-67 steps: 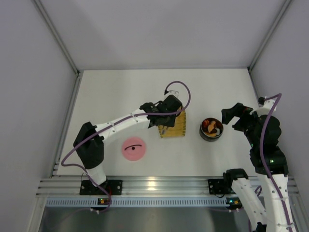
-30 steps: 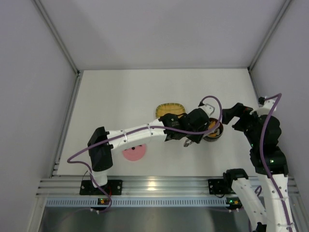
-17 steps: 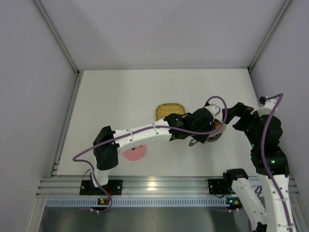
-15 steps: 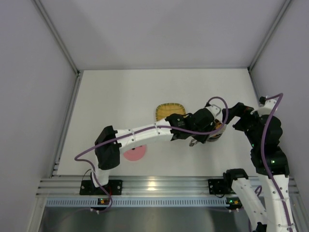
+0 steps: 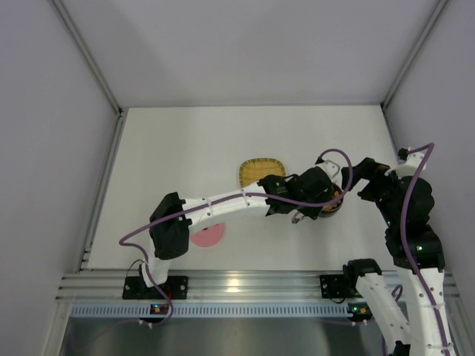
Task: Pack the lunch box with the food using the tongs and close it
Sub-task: Place the fake food in the packing box.
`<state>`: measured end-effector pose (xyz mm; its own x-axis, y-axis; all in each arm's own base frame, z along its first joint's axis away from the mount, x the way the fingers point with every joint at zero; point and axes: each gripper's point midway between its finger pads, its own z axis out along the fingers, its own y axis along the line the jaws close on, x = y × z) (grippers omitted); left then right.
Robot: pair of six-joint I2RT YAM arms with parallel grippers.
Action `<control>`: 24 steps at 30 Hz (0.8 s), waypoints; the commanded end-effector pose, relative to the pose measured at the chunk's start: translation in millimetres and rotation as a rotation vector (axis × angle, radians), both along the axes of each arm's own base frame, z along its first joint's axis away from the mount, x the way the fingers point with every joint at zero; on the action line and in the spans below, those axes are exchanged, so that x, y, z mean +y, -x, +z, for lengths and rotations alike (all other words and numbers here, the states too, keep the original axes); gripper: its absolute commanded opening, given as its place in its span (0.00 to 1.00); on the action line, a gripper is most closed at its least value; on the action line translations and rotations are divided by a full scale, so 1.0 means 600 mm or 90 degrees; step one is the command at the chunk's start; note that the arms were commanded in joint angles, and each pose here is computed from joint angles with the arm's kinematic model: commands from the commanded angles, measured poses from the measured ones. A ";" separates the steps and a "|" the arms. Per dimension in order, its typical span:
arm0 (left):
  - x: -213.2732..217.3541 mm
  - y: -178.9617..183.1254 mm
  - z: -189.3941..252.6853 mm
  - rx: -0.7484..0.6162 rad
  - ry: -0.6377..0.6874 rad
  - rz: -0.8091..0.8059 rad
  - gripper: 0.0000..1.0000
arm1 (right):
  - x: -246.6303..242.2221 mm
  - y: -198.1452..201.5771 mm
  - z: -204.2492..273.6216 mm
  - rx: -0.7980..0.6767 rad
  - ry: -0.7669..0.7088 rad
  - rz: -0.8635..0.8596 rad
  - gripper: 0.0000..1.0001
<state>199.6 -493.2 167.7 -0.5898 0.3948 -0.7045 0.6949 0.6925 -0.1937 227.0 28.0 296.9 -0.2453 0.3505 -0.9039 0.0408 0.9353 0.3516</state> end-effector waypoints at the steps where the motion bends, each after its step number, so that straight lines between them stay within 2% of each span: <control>1: -0.020 -0.013 0.049 -0.029 0.052 0.001 0.48 | -0.009 0.006 0.026 -0.023 0.009 -0.013 1.00; 8: -0.017 -0.009 0.060 -0.032 0.060 -0.007 0.49 | -0.009 0.006 0.022 -0.019 0.008 -0.012 0.99; 14: -0.005 -0.009 0.118 -0.064 0.117 -0.004 0.50 | -0.009 0.006 0.023 -0.020 0.007 -0.013 0.99; 20: 0.041 -0.023 0.181 -0.098 0.143 0.042 0.50 | -0.007 0.007 0.025 -0.022 0.005 -0.009 0.99; 24: 0.127 -0.067 0.213 -0.131 0.143 0.159 0.52 | -0.006 0.008 0.024 -0.020 0.005 -0.007 0.99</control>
<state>213.5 -454.9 244.8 -0.5292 0.2489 -0.8112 0.6582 0.7238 -0.2073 227.0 28.0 296.8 -0.2456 0.3505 -0.9038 0.0409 0.9353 0.3516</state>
